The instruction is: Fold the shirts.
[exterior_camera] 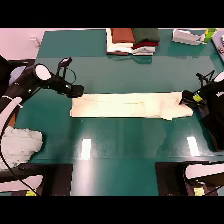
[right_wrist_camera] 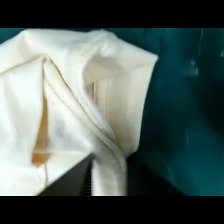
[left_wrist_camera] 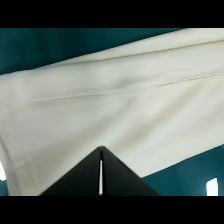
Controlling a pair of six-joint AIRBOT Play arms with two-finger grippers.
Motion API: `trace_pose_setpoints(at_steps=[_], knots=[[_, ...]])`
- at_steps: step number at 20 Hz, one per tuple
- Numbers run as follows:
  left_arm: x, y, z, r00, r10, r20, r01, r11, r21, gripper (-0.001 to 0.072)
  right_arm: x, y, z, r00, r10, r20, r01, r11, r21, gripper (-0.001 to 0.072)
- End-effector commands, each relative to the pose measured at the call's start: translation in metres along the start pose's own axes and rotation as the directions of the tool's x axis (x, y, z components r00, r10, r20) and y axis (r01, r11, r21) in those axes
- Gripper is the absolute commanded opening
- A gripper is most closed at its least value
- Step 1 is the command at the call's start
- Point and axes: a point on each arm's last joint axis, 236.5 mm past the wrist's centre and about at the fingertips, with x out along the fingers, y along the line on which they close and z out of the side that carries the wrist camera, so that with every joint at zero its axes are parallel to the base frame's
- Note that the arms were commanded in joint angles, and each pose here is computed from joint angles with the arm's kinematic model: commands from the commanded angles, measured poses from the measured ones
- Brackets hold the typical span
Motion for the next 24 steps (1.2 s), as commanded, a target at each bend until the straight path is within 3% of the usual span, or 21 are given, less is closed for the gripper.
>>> trace_pose_setpoints(at_steps=[1,4,10,17,24], knots=[[0.008,-0.022,-0.002,1.0,-0.019,0.002,0.019,0.999,0.036,0.0025,0.001,0.005,-0.005,1.0,0.001,-0.021,-0.003,0.998,-0.063,0.0015],[0.022,-0.047,-0.002,0.999,-0.039,0.017,0.038,0.998,0.05,0.0024,-0.014,0.009,-0.009,1.0,0.004,-0.01,-0.005,0.997,-0.078,0.0016],[0.07,-0.12,0.005,0.995,-0.104,0.0,0.103,0.979,0.174,0.0024,-0.112,0.045,-0.009,0.985,0.018,0.17,0.011,0.986,-0.164,0.0014],[0.13,-0.208,0.014,0.979,-0.2,-0.046,0.205,0.944,0.257,0.0024,-0.209,0.169,-0.031,0.919,0.219,0.328,-0.083,0.92,-0.382,0.0014],[0.171,-0.223,-0.012,0.966,-0.227,-0.127,0.25,0.943,0.219,0.0024,-0.243,0.248,-0.056,0.879,0.331,0.344,-0.11,0.842,-0.529,0.0014]])
